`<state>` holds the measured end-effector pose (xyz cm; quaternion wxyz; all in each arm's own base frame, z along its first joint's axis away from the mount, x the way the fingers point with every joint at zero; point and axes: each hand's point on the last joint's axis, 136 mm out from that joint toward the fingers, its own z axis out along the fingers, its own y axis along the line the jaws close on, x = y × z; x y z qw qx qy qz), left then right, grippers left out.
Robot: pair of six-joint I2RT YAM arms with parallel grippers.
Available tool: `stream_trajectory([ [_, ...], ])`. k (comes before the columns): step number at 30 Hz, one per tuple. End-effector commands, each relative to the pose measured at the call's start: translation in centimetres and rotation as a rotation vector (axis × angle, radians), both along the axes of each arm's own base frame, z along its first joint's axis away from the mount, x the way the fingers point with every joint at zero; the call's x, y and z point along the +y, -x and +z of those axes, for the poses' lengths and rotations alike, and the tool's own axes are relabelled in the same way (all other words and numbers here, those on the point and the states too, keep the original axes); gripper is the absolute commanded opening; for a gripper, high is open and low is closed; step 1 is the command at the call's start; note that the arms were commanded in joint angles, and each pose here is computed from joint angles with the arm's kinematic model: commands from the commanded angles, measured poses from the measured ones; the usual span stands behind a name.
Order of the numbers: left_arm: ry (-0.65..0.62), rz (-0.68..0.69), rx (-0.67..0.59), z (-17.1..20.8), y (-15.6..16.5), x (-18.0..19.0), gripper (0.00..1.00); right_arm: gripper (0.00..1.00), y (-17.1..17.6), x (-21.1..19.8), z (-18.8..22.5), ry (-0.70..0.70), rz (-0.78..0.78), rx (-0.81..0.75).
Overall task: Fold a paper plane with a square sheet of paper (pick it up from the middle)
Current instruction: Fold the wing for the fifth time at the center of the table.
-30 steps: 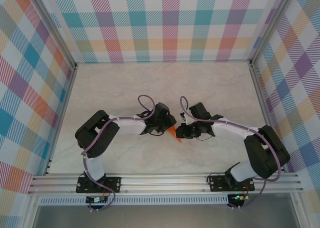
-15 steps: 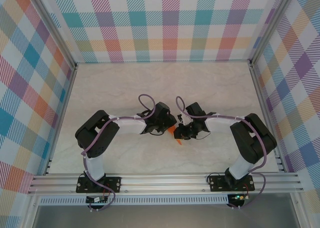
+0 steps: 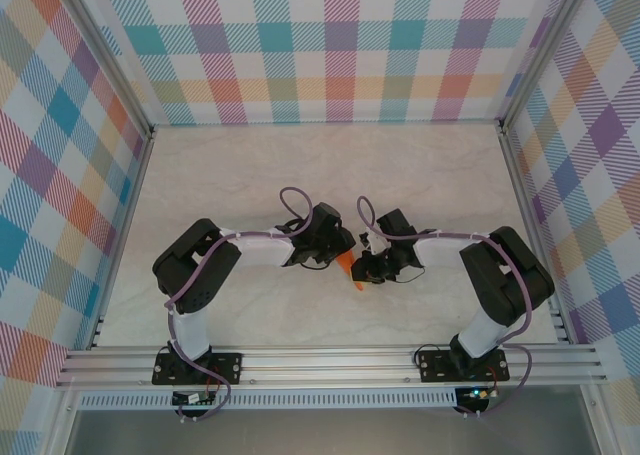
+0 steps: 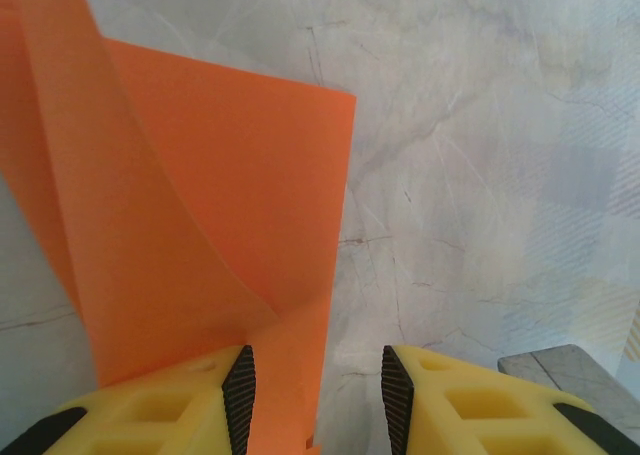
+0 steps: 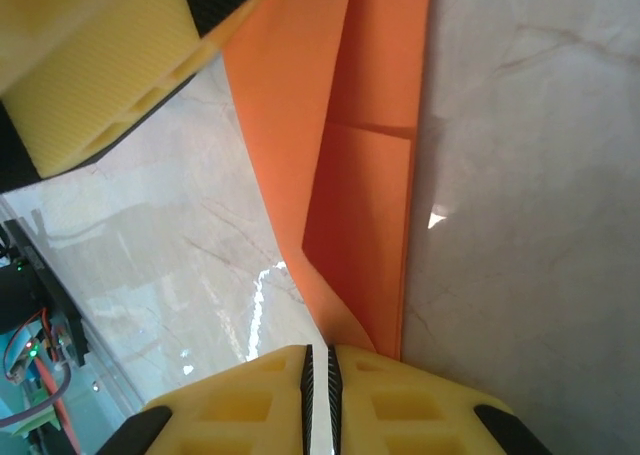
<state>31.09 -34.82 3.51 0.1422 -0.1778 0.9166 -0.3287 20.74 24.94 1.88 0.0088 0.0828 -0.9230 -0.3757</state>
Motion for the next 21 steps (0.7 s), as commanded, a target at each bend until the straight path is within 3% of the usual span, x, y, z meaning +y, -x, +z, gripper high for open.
stream_trajectory([
  [1,-0.035,-0.009,0.013,-0.8,-0.2,0.3,0.41,0.15,1.8,-0.2,0.3,-0.027,0.03,0.059],
  [10,-0.029,-0.014,0.014,-0.7,-0.2,0.2,0.41,0.18,2.6,0.7,2.2,-0.121,0.066,0.069],
  [21,-0.021,-0.024,0.015,-0.6,-0.2,-0.1,0.41,0.18,3.2,0.3,-0.8,-0.081,0.021,0.168],
])
